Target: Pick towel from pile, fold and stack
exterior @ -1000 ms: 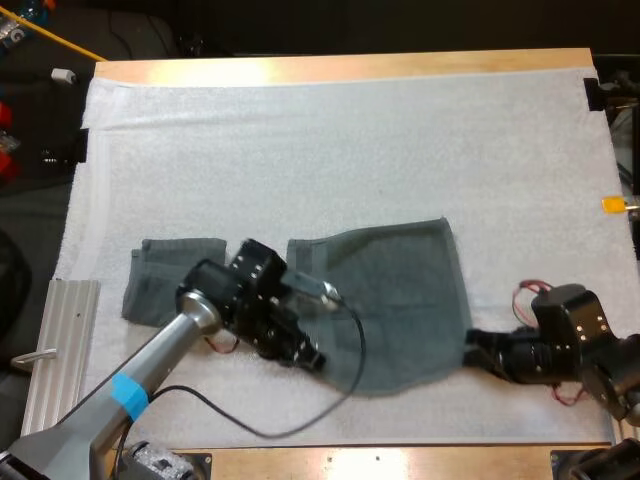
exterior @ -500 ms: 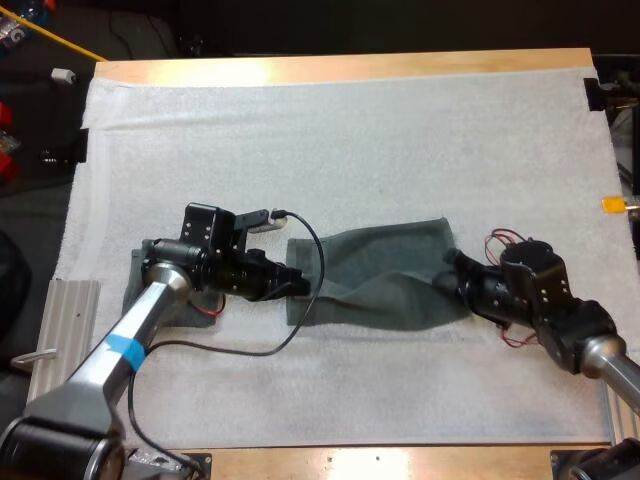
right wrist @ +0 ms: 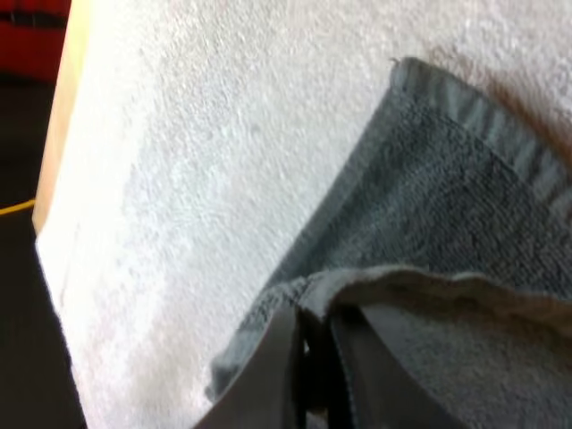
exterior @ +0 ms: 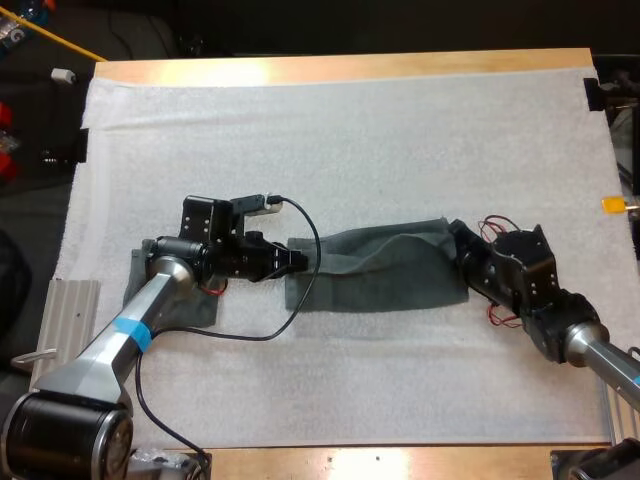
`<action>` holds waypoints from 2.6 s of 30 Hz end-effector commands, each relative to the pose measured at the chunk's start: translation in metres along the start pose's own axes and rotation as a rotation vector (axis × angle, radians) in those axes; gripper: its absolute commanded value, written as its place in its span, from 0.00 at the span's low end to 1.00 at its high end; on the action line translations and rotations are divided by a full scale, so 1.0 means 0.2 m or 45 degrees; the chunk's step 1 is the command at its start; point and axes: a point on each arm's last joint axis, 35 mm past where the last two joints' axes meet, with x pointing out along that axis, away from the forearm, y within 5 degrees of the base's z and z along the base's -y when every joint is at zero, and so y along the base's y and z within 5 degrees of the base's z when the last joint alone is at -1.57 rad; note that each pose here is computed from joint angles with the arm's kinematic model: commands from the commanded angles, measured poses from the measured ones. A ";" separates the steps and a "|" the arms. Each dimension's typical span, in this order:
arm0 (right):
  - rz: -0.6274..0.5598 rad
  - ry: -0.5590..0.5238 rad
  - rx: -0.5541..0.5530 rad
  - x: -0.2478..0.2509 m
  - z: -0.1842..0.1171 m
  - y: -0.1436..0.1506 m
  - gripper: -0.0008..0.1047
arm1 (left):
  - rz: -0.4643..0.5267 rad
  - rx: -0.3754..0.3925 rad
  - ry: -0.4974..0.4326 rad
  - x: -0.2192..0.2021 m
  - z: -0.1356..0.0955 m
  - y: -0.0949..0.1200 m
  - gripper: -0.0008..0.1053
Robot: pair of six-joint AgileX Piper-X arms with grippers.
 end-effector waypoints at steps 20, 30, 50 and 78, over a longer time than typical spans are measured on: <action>0.288 -0.259 -0.110 -0.03 0.10 0.14 0.68 | -0.256 0.086 -0.015 -0.02 0.06 -0.08 0.59; 0.618 -0.209 -0.398 -0.14 0.12 0.27 0.56 | -0.289 0.230 -0.078 -0.22 0.02 -0.25 0.60; 0.112 0.152 -0.870 -0.59 0.16 0.38 0.67 | -0.028 0.355 -0.281 -0.76 -0.45 -0.53 0.60; -0.363 0.390 -0.960 -0.48 0.33 0.24 0.67 | 0.043 0.284 -0.317 -0.92 -0.70 -0.55 0.60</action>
